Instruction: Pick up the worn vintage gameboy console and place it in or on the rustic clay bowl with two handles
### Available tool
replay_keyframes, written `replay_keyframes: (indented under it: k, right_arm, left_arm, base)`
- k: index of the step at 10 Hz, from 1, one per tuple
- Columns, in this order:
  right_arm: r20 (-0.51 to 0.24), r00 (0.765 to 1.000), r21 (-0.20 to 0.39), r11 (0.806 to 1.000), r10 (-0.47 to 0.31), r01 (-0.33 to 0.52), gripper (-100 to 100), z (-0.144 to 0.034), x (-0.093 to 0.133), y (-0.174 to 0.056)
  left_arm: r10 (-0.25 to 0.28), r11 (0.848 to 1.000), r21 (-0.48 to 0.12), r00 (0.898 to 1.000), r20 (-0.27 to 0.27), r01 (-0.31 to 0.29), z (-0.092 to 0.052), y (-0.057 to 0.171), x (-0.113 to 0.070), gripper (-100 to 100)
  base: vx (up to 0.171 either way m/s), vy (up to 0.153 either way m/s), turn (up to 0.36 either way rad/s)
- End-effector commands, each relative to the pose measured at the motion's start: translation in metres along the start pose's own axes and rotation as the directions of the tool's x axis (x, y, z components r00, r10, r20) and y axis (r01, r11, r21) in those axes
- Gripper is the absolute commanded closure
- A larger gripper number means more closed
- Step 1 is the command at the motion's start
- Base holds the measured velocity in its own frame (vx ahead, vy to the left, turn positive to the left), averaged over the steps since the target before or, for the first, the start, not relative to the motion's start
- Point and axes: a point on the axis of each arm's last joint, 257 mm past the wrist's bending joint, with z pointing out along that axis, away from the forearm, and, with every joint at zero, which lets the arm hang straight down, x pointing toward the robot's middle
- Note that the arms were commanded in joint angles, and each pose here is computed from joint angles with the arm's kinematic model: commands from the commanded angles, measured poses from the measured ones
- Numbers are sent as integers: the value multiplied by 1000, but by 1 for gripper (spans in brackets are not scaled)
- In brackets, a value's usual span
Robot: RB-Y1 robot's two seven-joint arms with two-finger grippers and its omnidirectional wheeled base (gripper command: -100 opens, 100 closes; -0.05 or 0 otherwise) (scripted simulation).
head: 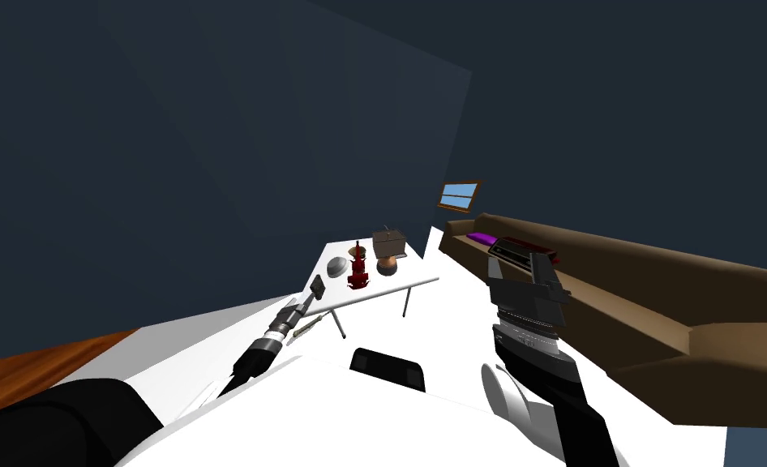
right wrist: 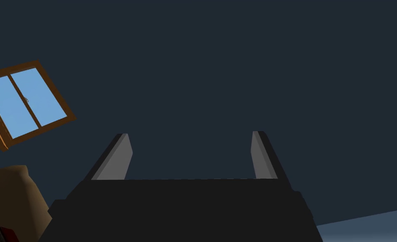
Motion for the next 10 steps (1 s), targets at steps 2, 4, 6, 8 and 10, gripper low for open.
replay_keyframes:
  k: [2, 4, 6, 8, 10]
  right_arm:
    - [0, 1000, 0, 1000, 0, 0, 0, 0, 0, 0]
    - [0, 1000, 0, 1000, 0, 0, 0, 0, 0, 0]
    - [0, 1000, 0, 1000, 0, 0, 0, 0, 0, 0]
    - [0, 1000, 0, 1000, 0, 0, 0, 0, 0, 0]
    - [0, 1000, 0, 1000, 0, 0, 0, 0, 0, 0]
  left_arm:
    - [66, 996, -51, 997, -34, -68, -3, 28, 10, -100]
    - [133, 985, -99, 988, -73, -140, -10, 55, 15, -100]
    - [186, 970, -135, 976, -109, -200, -17, 78, 19, -100]
    - [240, 949, -171, 959, -149, -264, -25, 102, 21, -100]
    - [243, 947, -175, 958, -153, -269, -27, 105, 21, -100]
  base:
    - [57, -57, -40]
    - [72, -62, -89]
    - [87, -67, -84]
    - [77, -57, -72]
    - [44, -26, -29]
